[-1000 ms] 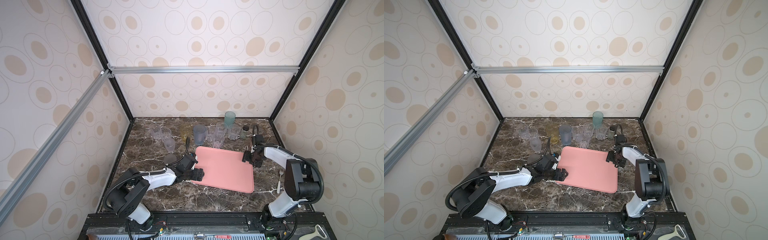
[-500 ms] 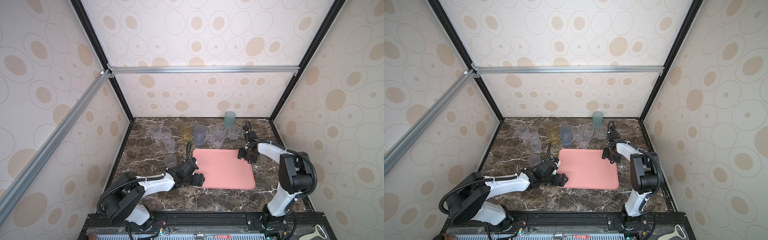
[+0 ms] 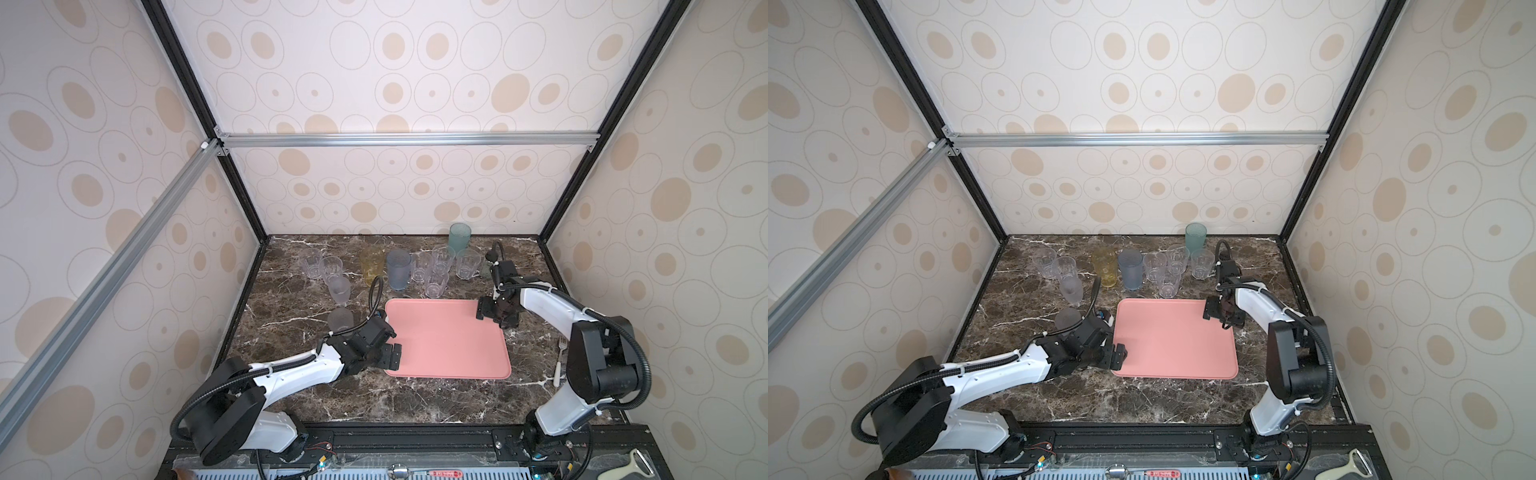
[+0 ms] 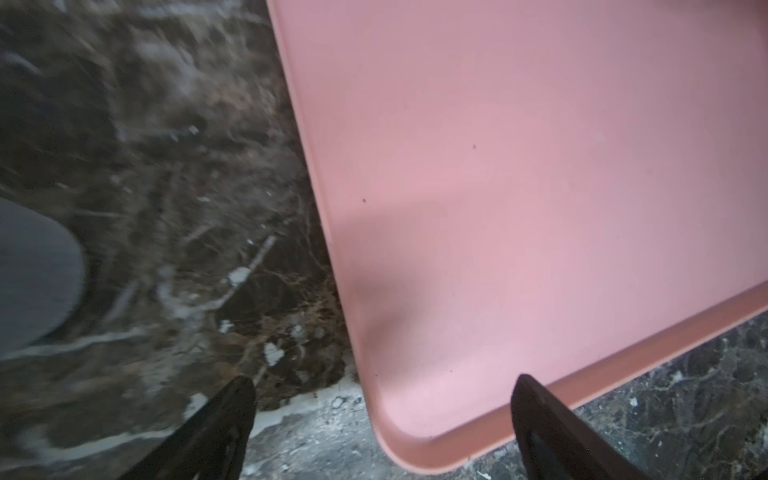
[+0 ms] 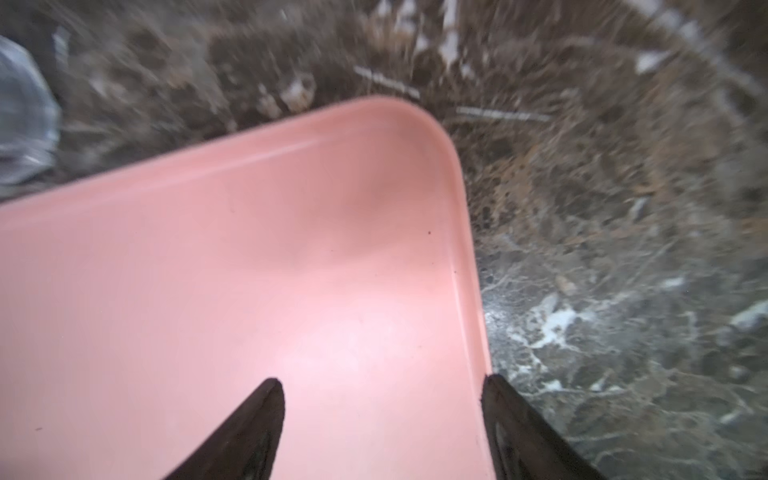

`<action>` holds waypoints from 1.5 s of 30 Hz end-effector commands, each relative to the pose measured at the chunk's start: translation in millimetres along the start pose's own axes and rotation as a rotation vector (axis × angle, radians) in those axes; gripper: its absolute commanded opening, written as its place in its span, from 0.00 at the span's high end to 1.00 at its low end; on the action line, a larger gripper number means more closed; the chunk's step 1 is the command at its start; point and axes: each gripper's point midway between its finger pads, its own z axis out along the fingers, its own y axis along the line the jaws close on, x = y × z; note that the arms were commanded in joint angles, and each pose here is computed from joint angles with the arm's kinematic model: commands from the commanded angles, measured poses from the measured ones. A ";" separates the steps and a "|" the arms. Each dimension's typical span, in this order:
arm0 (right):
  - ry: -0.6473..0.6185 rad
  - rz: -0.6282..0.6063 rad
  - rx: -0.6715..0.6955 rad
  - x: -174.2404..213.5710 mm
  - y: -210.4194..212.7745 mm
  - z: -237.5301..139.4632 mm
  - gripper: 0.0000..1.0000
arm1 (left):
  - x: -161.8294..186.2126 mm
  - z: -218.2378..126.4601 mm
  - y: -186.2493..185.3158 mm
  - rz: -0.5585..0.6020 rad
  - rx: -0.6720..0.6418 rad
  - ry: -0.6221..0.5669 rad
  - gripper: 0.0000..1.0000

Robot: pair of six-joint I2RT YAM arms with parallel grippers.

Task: Place the glasses into the tray

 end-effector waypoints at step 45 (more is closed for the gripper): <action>-0.194 -0.103 -0.045 -58.6 78.5 -56.0 0.42 | -219.7 135.9 -57.2 -0.024 -0.037 -0.065 0.58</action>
